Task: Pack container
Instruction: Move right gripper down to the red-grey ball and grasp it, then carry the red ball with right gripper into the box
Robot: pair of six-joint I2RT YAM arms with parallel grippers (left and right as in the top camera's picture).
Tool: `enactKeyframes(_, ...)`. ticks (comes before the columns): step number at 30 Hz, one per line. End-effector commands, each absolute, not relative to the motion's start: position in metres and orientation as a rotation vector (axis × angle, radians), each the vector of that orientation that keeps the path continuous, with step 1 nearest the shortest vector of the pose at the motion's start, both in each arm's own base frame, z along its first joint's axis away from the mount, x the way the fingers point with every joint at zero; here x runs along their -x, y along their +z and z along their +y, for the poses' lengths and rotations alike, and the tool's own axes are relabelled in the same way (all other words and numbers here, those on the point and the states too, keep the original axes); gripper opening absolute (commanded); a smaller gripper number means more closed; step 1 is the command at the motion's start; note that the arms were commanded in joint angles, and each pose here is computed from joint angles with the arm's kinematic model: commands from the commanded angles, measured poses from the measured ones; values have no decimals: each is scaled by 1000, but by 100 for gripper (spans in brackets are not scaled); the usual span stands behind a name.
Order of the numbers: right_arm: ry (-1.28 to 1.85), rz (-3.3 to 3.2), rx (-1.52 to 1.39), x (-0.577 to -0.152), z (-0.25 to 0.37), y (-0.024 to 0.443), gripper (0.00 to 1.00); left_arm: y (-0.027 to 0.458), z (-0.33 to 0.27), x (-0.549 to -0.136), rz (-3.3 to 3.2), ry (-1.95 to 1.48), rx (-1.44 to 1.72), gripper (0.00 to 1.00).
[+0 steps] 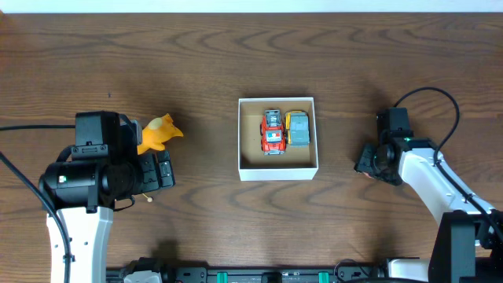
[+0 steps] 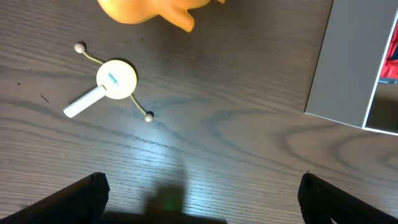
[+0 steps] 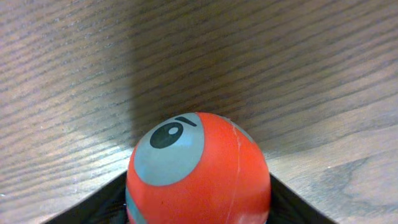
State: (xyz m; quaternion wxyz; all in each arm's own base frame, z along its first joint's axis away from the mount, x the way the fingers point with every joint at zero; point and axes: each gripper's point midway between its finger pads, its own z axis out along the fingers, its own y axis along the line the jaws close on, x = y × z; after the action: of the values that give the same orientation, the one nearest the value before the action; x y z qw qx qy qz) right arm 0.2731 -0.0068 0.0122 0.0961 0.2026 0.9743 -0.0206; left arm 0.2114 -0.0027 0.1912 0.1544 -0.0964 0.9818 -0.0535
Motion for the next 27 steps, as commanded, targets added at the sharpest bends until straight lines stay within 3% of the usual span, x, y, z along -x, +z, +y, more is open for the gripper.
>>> enactKeyframes(1, -92, 2911, -619, -263, -11, 4, 49, 196, -1, -214, 2798, -152, 293, 98)
enactKeyframes(7, -92, 2912, -619, -263, -11, 4, 22, 196, -1, -214, 2798, -152, 293, 98)
enactKeyframes(11, -92, 2912, -618, -263, -11, 4, 10, 196, -1, -214, 2798, -152, 293, 98)
enactKeyframes(12, -91, 2910, -618, -263, -11, 4, 2, 196, -1, -214, 2798, -152, 293, 98)
enactKeyframes(20, -61, 2864, -537, -283, 4, 34, 1, 196, -1, -214, 2798, -152, 293, 98)
enactKeyframes(27, 41, 2693, -332, -329, 51, 129, 1, 196, -1, -214, 2798, -152, 293, 98)
